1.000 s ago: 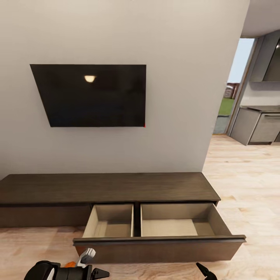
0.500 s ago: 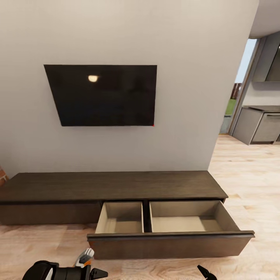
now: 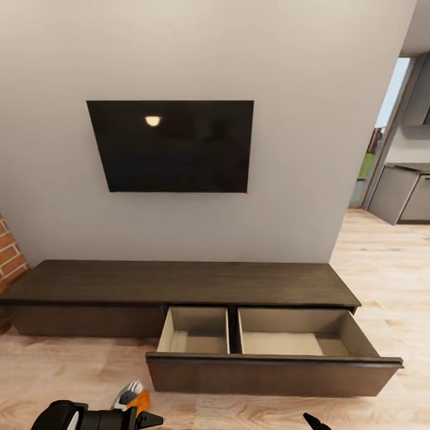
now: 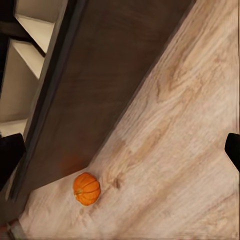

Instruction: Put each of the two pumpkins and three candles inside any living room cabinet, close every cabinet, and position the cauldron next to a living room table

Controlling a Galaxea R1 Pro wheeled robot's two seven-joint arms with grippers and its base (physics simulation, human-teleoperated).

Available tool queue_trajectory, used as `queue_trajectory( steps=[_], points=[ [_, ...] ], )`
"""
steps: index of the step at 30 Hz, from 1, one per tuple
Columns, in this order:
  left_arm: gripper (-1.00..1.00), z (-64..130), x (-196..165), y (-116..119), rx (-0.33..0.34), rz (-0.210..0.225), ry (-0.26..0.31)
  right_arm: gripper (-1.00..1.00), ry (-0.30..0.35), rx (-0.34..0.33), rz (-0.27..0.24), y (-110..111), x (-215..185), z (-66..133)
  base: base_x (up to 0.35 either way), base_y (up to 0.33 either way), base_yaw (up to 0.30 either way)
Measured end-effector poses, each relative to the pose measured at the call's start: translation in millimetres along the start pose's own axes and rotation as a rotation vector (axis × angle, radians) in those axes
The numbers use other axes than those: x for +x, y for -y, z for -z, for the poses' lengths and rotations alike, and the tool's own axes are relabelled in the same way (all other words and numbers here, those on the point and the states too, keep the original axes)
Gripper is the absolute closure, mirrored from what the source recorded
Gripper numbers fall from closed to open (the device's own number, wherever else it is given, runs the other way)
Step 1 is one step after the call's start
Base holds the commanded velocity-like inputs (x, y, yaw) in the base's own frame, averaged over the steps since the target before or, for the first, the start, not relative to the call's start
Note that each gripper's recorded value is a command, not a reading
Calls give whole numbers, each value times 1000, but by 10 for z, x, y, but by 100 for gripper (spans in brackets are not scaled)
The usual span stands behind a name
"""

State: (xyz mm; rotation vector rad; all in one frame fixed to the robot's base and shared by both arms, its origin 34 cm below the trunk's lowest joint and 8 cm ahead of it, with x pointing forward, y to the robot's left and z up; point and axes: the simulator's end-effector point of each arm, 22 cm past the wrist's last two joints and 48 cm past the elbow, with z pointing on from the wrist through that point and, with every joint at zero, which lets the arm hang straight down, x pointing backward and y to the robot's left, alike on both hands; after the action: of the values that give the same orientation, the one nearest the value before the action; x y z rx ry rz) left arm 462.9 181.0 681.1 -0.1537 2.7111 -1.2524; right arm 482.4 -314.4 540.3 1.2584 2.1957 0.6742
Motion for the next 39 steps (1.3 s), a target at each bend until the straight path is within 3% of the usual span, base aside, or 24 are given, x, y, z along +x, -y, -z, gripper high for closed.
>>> queue_trajectory(
  steps=[13, 21, 25, 34, 39],
  points=[
    [-100, 7, -2, -7, -2, 0, 1, -100, -16, 67, 18, 127, 79, -12, -87, 66, 291],
    [-100, 101, -42, -95, -18, 4, 13, -100, -70, 156, 172, 57, 290, -115, 4, 146, 294],
    [-100, 127, -60, -118, -22, 8, 21, -100, -76, 202, 193, 90, 348, -128, 162, 242, 294],
    [-100, 133, -65, -129, -24, 9, 23, -100, -86, 198, 200, 52, 425, -146, 196, 240, 90],
    [-100, 134, -66, -131, -25, 9, 23, -100, -99, 195, 249, 39, 482, -154, 28, 313, 3]
  ],
)
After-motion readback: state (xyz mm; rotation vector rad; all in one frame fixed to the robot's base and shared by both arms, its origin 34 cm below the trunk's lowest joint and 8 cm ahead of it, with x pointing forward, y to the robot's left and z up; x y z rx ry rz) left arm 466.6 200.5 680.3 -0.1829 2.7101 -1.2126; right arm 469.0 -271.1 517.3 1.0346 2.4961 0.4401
